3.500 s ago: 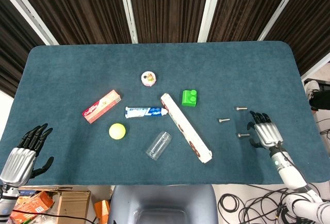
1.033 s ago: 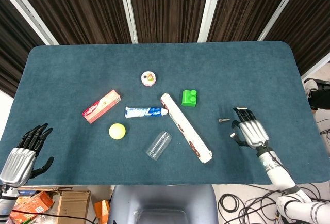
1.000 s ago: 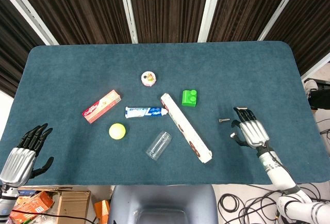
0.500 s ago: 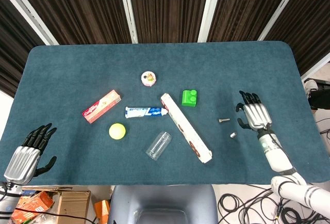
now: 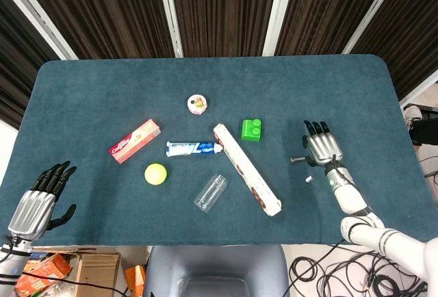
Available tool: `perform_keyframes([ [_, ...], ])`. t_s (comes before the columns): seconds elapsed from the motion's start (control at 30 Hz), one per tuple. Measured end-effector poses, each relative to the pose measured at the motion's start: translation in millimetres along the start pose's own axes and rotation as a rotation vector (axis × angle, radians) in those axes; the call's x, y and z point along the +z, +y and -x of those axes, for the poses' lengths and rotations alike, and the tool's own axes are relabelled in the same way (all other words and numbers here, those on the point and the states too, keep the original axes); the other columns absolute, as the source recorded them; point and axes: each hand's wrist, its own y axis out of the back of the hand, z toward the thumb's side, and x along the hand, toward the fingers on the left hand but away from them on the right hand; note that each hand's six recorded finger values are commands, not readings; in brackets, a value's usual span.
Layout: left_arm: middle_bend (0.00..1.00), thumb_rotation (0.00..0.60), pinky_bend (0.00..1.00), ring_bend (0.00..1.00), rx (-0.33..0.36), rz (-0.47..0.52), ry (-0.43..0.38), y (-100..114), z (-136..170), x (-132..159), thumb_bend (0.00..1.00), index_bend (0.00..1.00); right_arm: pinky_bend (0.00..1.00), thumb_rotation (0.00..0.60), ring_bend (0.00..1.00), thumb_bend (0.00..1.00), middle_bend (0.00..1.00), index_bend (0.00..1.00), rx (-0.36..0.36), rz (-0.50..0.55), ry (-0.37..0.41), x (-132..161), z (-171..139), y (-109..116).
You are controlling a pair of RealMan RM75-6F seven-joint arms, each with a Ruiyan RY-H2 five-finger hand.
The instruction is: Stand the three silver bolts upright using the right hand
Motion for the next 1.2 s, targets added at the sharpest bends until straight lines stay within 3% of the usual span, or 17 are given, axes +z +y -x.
perform_keyframes([
  [0.9, 0.00, 0.600, 0.12, 0.00, 0.000, 0.002, 0.003, 1.3, 0.2, -1.1, 0.36, 0.00, 0.03, 0.600, 0.00, 0.27, 0.00, 0.54, 0.038, -0.023, 0.021, 13.5, 4.3, -18.3],
  [1.2, 0.00, 0.600, 0.12, 0.00, 0.005, 0.006, 0.002, 2.6, 1.0, -1.2, 0.36, 0.00, 0.03, 0.600, 0.00, 0.36, 0.01, 0.59, 0.041, -0.021, 0.019, 13.1, 4.0, -18.4],
])
